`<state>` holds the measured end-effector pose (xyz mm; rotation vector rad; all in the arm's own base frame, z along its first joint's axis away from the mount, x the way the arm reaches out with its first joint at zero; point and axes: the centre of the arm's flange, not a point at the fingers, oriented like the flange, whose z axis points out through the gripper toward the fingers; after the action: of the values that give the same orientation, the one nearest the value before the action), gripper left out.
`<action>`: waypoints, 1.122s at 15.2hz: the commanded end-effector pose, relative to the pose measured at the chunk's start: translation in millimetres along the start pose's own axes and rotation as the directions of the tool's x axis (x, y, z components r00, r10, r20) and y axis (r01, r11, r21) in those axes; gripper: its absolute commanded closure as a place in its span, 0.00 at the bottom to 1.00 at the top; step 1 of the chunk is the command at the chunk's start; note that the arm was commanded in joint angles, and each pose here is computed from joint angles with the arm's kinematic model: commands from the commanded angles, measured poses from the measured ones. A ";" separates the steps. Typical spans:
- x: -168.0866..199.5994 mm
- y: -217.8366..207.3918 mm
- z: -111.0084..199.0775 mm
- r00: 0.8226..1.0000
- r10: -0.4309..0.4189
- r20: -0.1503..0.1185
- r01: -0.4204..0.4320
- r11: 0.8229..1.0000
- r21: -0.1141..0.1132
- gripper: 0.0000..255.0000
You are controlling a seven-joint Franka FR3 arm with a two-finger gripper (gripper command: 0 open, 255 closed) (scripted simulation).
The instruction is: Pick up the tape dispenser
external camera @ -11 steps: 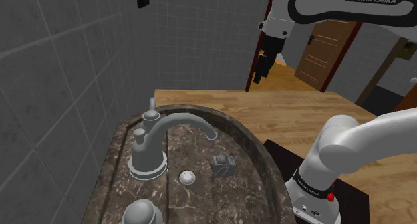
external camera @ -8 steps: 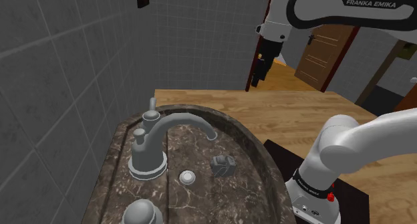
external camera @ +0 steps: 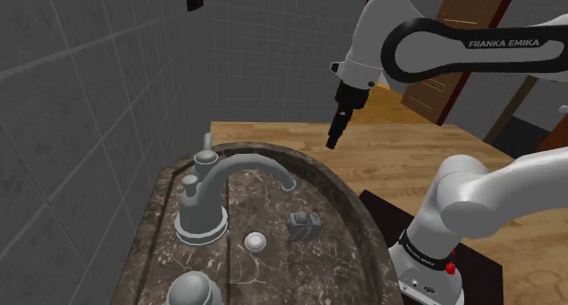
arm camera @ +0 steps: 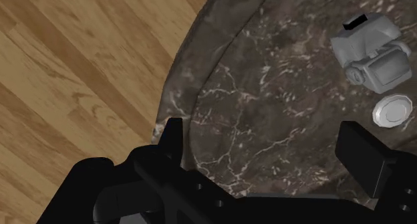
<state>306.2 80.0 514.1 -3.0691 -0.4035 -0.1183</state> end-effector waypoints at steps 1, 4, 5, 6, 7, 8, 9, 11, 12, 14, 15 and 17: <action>-1.0 -19.6 17.9 0.999 -0.040 -0.013 0.040 0.999 0.009 0.00; -2.6 -48.1 42.9 0.995 -0.098 -0.030 0.098 0.995 0.021 0.00; -3.4 -57.7 51.2 0.992 -0.117 -0.035 0.118 0.993 0.025 0.00; -4.3 -67.3 59.5 0.990 -0.136 -0.041 0.137 0.990 0.028 0.00; -5.4 -76.8 67.7 0.987 -0.155 -0.047 0.157 0.987 0.032 0.00; -6.6 -86.4 75.8 0.983 -0.174 -0.053 0.176 0.984 0.035 0.00; -8.0 -96.1 84.0 0.979 -0.193 -0.059 0.196 0.980 0.038 0.00; -11.2 -115.3 100.1 0.970 -0.231 -0.072 0.234 0.971 0.045 0.00; -13.0 -124.9 108.2 0.965 -0.250 -0.078 0.254 0.966 0.047 0.00; -17.1 -144.2 124.2 0.954 -0.286 -0.091 0.292 0.955 0.053 0.00; -18.9 -152.0 130.7 0.949 -0.301 -0.096 0.307 0.950 0.055 0.00; -19.8 -151.7 141.2 0.949 -0.301 -0.096 0.307 0.950 0.055 0.00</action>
<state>259.4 226.5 381.7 -2.9009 -0.8485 -0.2372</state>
